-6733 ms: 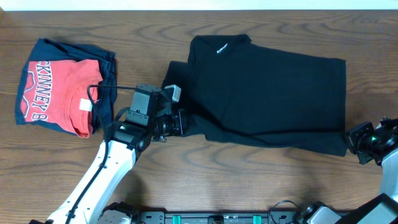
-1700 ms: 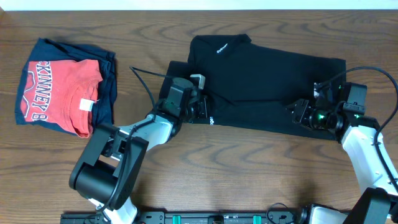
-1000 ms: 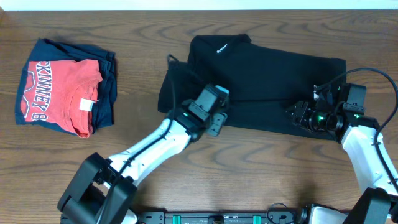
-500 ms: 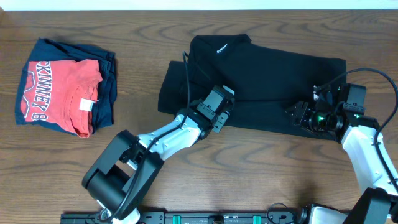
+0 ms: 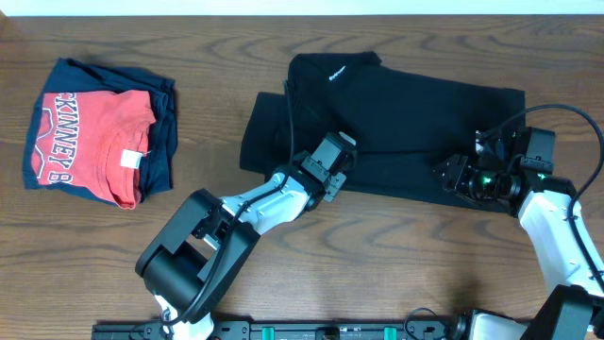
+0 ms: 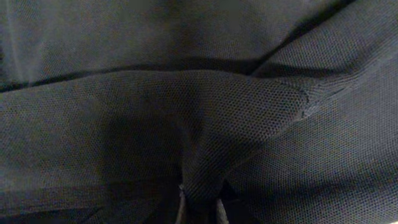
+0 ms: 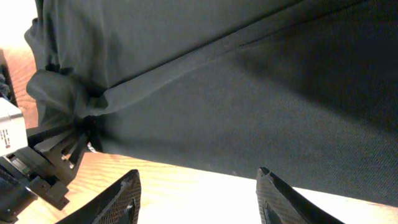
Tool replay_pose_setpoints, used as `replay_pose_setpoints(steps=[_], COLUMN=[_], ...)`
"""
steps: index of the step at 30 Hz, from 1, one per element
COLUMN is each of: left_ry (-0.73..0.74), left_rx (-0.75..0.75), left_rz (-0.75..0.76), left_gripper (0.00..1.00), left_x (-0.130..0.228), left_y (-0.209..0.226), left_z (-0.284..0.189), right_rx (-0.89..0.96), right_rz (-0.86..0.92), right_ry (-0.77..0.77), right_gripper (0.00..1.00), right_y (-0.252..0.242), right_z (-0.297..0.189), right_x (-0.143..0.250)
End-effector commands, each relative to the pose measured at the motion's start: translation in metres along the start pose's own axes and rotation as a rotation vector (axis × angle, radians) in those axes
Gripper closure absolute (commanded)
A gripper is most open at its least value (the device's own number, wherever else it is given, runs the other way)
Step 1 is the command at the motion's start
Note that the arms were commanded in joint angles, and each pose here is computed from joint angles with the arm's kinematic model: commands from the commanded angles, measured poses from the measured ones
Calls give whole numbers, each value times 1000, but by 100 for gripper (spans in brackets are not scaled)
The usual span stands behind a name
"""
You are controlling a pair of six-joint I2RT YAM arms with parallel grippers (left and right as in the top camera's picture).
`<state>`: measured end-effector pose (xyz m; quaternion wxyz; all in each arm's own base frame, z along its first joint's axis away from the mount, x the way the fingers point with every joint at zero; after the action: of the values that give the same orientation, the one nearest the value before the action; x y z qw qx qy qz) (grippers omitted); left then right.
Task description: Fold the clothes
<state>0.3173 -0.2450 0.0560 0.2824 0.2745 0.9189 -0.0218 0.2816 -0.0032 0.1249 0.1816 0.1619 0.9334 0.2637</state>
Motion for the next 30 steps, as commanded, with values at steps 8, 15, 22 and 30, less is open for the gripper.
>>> replay_pose_setpoints(steps=[8, 15, 22, 30], left_ry=[-125, -256, -277, -222], left_rx=[-53, -116, -125, -68], left_rz=[73, 63, 45, 7], left_gripper=[87, 77, 56, 47], left_x=[-37, -61, -65, -55], left_y=[8, 17, 24, 18], left_z=[-15, -17, -15, -14], right_rx=[-3, 8, 9, 10], right_rz=[-30, -28, -28, -24], right_ry=[-11, -11, -10, -4], right_gripper=[43, 42, 42, 42], right_y=[5, 4, 3, 3], right_z=[-2, -2, -2, -2], right_x=[-3, -3, -3, -2])
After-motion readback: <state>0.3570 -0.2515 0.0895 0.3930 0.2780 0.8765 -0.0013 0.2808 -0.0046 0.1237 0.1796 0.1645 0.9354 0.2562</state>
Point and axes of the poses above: each gripper's point midway between its finger pads, its own z axis out along the fingers, its own y axis along the line the jaws close on, x = y × z, the point moved 6 cm from there along -z, back along the fingers, and after that the axes turned 1 degree about -z, right-handed, at the moved point
